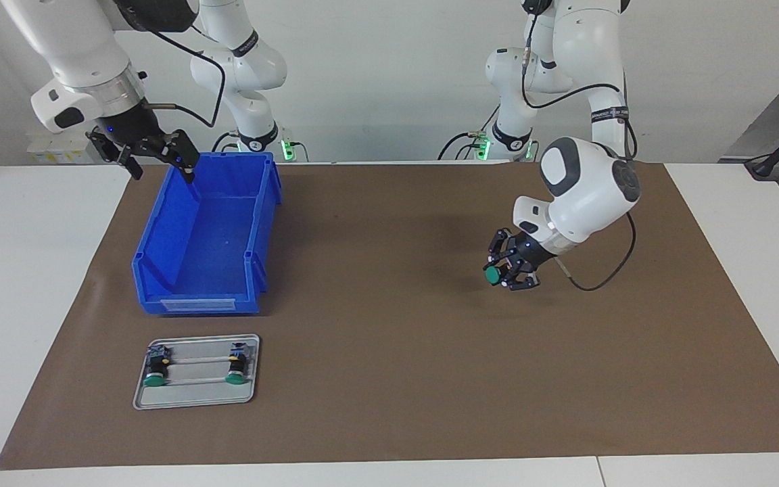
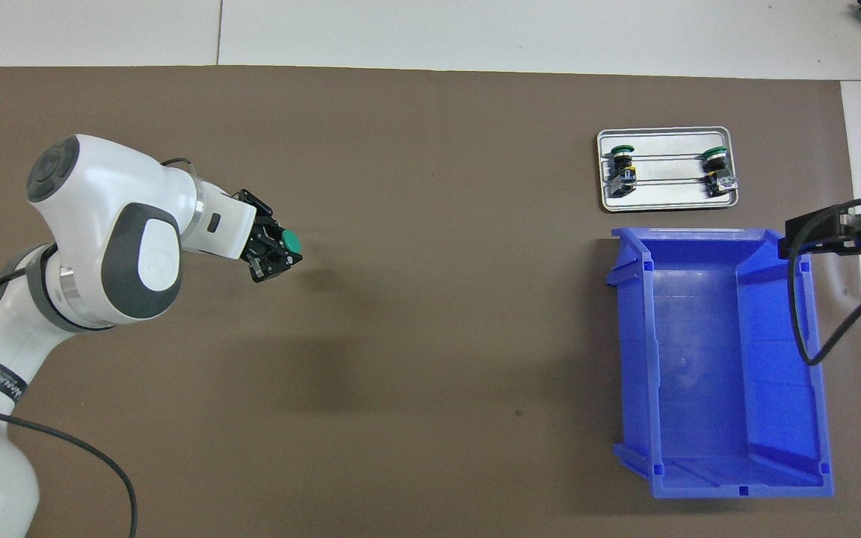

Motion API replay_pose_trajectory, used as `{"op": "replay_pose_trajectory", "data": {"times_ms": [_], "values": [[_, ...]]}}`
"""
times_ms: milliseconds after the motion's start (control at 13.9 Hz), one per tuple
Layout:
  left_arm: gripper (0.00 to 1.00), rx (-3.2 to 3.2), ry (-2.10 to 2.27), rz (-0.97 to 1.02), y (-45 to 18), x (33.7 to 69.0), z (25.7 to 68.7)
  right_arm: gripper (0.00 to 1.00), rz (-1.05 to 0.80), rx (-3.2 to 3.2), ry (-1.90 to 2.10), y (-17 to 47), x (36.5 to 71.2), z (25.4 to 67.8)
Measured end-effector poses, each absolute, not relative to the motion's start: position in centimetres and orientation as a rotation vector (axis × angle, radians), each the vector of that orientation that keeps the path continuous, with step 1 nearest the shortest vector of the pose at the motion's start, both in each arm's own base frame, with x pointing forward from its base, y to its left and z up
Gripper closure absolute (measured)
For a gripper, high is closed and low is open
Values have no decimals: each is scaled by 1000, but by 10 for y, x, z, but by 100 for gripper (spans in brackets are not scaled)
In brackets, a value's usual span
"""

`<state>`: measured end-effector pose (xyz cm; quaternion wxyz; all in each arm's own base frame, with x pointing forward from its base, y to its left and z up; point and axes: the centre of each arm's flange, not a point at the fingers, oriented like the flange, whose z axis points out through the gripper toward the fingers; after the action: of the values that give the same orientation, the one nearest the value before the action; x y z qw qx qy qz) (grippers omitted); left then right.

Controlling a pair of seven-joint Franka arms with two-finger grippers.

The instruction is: Place and press button with both arms

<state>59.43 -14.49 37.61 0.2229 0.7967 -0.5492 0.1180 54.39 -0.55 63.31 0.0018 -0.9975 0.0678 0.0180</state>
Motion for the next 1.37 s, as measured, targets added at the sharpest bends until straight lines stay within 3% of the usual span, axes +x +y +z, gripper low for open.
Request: {"op": "replay_pose_trajectory", "data": {"times_ms": [360,721,793,1081,1370], "values": [[62,2054,-1353,537,-93,593,371,0,56,-3130,213,-5,544,633],[63,1942,-1159,773,-63,559,351,0,56,-3130,213,-5,544,633],[67,1930,-1134,797,-61,550,347,0,56,-3130,213,-5,544,633],[67,1915,-1105,787,-60,524,323,0,56,-3130,213,-5,544,633],[67,1854,-1074,913,-64,505,299,0,56,-3130,213,-5,544,633]]}}
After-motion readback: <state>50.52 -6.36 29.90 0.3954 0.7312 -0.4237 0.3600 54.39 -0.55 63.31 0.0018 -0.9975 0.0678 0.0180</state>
